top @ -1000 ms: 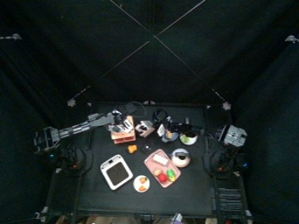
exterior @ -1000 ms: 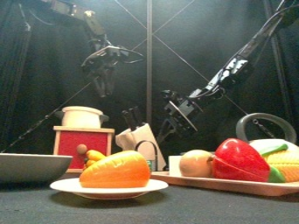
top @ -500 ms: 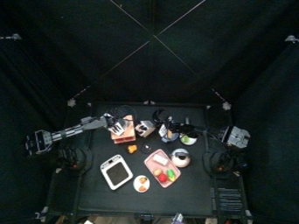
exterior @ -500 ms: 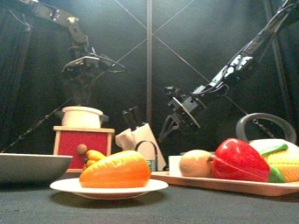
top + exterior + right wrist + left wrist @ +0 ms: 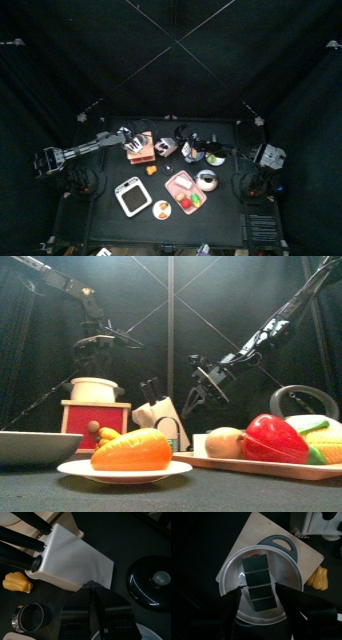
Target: Grab green sushi roll
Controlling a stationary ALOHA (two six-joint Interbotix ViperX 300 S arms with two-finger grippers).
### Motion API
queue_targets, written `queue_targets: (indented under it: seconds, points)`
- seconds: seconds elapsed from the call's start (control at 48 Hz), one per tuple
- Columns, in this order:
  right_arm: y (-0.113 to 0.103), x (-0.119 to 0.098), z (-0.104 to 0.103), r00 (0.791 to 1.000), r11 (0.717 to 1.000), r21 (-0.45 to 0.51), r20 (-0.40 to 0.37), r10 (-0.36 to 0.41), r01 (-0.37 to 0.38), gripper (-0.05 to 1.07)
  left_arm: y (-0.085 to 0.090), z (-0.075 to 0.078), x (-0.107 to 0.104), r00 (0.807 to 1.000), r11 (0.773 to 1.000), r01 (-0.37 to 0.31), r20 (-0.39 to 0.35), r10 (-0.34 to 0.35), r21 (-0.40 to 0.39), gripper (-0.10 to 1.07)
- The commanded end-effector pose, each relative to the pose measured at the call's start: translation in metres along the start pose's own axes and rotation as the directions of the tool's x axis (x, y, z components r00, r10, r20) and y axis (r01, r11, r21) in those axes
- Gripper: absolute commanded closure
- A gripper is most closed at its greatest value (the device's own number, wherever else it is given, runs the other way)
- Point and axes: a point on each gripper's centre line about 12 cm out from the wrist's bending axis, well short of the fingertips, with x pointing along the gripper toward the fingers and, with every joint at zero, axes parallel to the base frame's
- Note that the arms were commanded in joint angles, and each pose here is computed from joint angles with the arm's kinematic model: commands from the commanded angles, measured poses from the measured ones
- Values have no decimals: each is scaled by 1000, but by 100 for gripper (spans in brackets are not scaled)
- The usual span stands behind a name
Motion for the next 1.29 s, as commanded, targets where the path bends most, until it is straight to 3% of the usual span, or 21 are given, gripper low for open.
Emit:
queue_targets:
  seconds: [0.0, 0.375, 0.646, 0.958, 1.271]
  points:
    - [6, -10, 16, 999, 1000, -9, 49, 18, -17, 64, 3, 4, 0, 1000, 1000, -1, 9, 1, -7, 7]
    - [6, -7, 16, 999, 1000, -7, 47, 16, -16, 64, 5, 5, 11, 1000, 999, 13, -21, -13, -35, 7]
    - [6, -7, 16, 999, 1000, -9, 46, 17, -17, 64, 8, 4, 17, 999, 996, 44, 1, -44, -71, 7]
    - [6, -7, 16, 999, 1000, -7, 46, 17, -17, 64, 11, -3, 26, 999, 996, 39, -20, -41, -83, 8]
    - [6, -7, 16, 999, 1000, -7, 47, 16, -16, 64, 13, -1, 31, 999, 995, 47, 8, -47, -91, 9]
